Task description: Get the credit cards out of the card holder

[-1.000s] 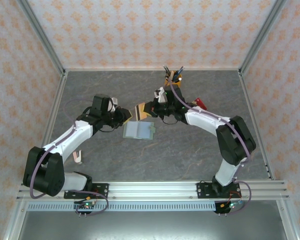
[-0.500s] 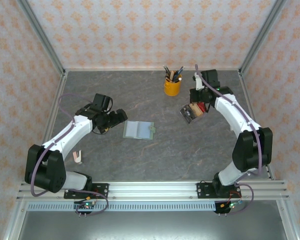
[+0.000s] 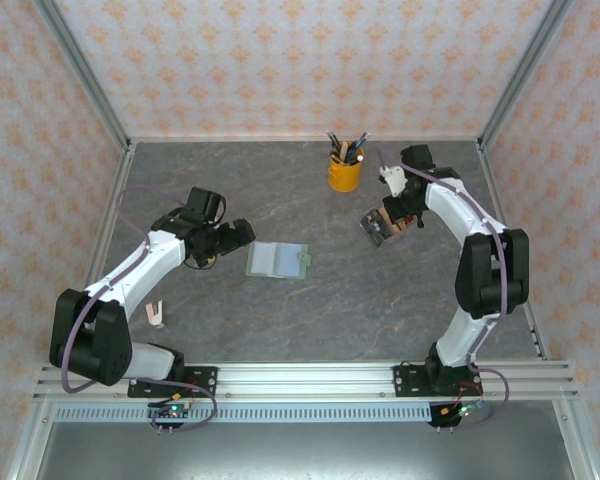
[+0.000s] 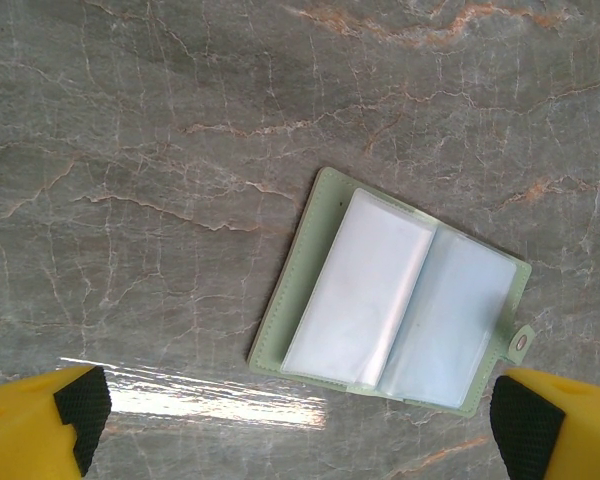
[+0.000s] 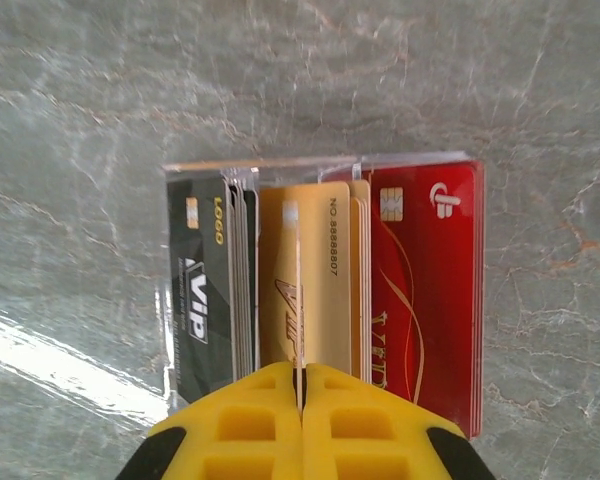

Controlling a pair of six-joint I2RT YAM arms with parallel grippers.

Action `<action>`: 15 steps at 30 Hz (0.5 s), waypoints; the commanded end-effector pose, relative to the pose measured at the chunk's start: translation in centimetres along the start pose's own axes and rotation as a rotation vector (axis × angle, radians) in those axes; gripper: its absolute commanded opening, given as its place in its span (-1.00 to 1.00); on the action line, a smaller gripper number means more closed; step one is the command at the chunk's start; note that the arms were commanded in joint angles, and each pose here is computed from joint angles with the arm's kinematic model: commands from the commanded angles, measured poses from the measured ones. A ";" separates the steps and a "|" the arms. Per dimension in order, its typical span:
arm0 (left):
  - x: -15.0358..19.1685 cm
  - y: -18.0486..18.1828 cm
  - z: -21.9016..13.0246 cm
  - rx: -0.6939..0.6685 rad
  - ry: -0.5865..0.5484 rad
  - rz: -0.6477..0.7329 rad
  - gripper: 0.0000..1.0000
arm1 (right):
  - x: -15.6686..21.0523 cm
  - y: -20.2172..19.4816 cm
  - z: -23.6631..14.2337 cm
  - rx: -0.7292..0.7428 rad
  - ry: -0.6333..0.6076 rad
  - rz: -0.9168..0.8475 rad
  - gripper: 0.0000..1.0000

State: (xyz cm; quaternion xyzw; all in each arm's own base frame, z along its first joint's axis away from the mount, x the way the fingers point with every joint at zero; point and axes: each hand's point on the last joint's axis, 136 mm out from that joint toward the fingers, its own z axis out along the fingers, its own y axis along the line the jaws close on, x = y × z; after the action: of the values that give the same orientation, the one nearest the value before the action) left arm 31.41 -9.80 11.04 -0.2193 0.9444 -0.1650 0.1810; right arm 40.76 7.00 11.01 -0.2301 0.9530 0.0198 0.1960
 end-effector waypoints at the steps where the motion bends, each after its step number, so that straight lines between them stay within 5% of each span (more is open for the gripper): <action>1: -0.5 0.6 -0.6 -0.036 -0.022 0.008 1.00 | -0.2 -1.1 -0.2 0.045 0.020 -0.035 -1.00; 8: -0.6 1.1 -0.8 -0.059 -0.030 0.005 1.00 | -0.9 -1.2 0.5 0.035 0.013 0.007 -0.54; 15: -2.5 2.4 -2.6 -0.147 -0.108 -0.004 1.00 | -2.8 -1.6 -3.7 0.078 -0.147 0.112 -0.10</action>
State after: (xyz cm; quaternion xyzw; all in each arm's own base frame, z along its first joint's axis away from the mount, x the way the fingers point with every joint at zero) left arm 31.33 -8.23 11.25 -0.2333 0.9458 -0.1279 0.1860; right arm 41.79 6.83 11.33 -0.2081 0.9562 0.0155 0.2052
